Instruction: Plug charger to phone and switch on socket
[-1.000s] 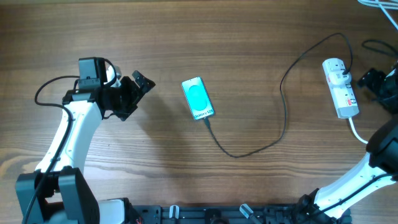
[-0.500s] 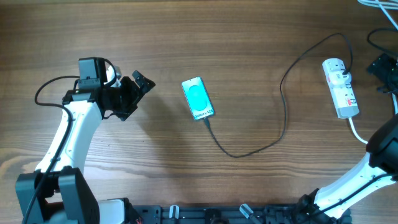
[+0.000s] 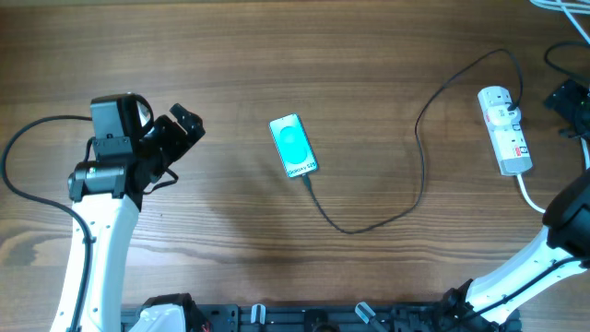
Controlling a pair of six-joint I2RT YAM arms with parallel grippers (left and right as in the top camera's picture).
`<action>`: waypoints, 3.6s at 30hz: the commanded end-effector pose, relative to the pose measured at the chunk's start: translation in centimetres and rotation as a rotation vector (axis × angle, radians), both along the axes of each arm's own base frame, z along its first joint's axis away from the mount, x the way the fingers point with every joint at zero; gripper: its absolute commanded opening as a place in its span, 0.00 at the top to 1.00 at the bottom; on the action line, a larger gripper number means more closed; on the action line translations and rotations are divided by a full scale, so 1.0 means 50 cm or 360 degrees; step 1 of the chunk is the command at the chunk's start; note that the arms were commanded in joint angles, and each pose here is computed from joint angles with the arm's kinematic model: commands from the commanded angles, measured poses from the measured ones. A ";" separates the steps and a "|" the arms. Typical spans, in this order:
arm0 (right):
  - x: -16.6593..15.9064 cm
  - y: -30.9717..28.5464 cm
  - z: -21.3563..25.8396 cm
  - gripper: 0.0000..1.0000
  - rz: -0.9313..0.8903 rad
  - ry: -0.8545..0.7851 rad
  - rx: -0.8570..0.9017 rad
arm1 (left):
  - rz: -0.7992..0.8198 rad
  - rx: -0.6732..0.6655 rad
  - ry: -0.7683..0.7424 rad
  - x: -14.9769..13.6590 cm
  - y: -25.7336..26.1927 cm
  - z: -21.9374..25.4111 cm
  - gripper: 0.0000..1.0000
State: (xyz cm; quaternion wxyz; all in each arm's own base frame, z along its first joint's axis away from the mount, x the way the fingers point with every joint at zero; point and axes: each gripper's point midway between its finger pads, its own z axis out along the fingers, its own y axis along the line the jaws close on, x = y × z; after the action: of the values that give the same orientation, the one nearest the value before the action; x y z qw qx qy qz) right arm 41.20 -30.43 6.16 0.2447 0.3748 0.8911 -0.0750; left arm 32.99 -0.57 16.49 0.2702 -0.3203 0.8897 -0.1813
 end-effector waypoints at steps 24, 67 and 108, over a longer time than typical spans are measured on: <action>0.005 -0.008 0.000 0.00 -0.0006 0.0010 -0.0030 | -0.0368 0.0087 -0.0688 -0.127 -0.073 -0.246 0.00; 0.006 -0.009 0.000 0.00 -0.0006 0.0007 -0.0033 | -0.0359 0.0558 -0.1462 -0.172 -0.047 -0.009 0.00; -0.088 0.530 0.087 0.00 0.1214 -0.0350 -0.0246 | -0.0359 0.0558 -0.1463 -0.172 -0.047 -0.009 0.00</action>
State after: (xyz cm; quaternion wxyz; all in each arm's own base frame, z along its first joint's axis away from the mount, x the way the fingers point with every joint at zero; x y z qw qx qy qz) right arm 38.42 -5.08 13.17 0.3963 0.0237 0.9176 -0.0218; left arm 24.39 -2.90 16.22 0.6604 -0.0673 0.7239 -0.1877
